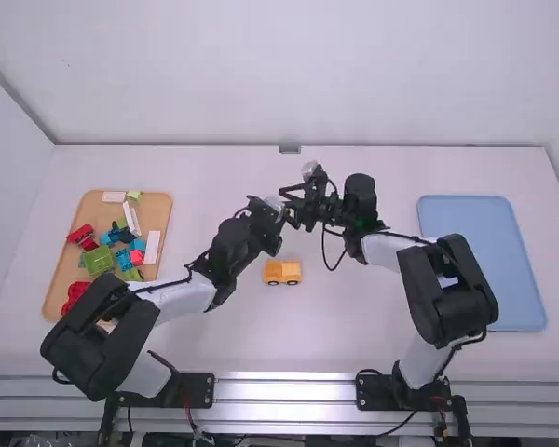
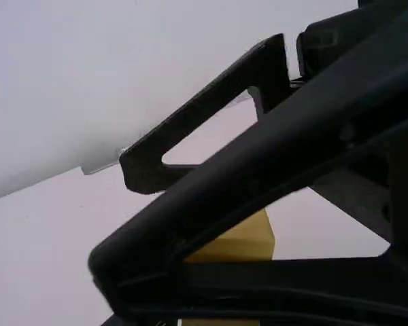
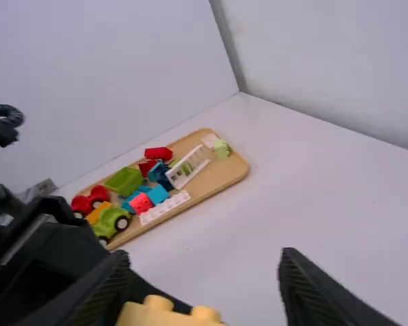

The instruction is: Assemble lego blocks to make yellow taxi

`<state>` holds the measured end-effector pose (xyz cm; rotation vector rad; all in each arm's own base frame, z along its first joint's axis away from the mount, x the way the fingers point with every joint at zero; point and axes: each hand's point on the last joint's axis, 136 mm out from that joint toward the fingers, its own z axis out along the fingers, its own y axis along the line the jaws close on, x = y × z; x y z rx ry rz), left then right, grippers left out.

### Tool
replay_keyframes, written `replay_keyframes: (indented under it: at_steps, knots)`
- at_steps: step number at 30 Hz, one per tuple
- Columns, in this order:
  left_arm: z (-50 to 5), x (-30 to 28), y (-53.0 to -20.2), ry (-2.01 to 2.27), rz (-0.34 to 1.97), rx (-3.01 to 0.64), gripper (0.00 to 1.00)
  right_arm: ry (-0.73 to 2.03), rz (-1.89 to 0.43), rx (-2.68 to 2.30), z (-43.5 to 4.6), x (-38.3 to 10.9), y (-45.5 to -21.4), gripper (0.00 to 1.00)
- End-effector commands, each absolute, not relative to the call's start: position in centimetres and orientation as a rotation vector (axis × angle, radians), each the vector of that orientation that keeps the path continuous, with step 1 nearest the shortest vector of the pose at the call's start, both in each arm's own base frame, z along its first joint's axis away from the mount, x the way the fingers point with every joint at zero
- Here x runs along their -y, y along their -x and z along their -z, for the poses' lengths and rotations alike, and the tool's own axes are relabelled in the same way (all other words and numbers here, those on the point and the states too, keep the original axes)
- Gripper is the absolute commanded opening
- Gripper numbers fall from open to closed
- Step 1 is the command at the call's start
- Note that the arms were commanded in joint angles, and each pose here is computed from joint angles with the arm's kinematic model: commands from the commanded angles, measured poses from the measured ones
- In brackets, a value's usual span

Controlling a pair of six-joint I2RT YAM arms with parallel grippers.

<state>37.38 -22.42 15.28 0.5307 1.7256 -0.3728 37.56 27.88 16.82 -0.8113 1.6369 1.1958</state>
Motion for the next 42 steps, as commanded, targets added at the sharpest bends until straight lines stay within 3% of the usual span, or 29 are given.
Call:
replay_keyframes:
  at_steps: [1, 5, 8, 14, 17, 19, 22, 32, 42]
  knots:
    - [-16.6, 22.3, -38.1, -0.462, 0.375, -1.701, 0.17, 0.804, -1.181, -1.632, -17.3, -27.8, -37.5, 0.52]
    - [-16.7, 22.0, -38.3, -0.433, 0.358, -1.705, 0.21, 0.806, -1.183, -1.631, -17.3, -27.8, -37.5, 0.4]
    - [-16.8, 21.8, -38.4, -0.426, 0.357, -1.699, 0.26, 0.806, -1.183, -1.631, -17.3, -27.8, -37.5, 0.26]
    - [-17.4, 21.8, -38.5, -0.416, 0.364, -1.678, 0.4, 0.806, -1.183, -1.631, -17.3, -27.7, -37.5, 0.19]
    - [-17.5, 21.8, -38.6, -0.413, 0.367, -1.675, 0.84, 0.821, -1.178, -1.616, -17.5, -27.8, -37.5, 0.18]
    - [-17.2, 21.8, -38.5, -0.417, 0.365, -1.688, 0.99, 0.876, -1.186, -1.572, -18.0, -27.6, -37.2, 0.18]
    - [-16.7, 22.4, -37.7, -0.517, 0.42, -1.701, 0.99, 0.947, -1.227, -1.512, -19.1, -26.7, -36.9, 0.14]
    - [-20.1, 20.9, -32.4, -1.018, 1.081, -1.49, 0.99, 1.272, -1.327, -1.286, -20.7, -25.3, -34.3, 0.19]
    - [-18.6, 22.1, -31.0, -1.178, 1.206, -1.364, 0.98, 1.366, -1.405, -1.157, -21.9, -26.9, -31.9, 0.19]
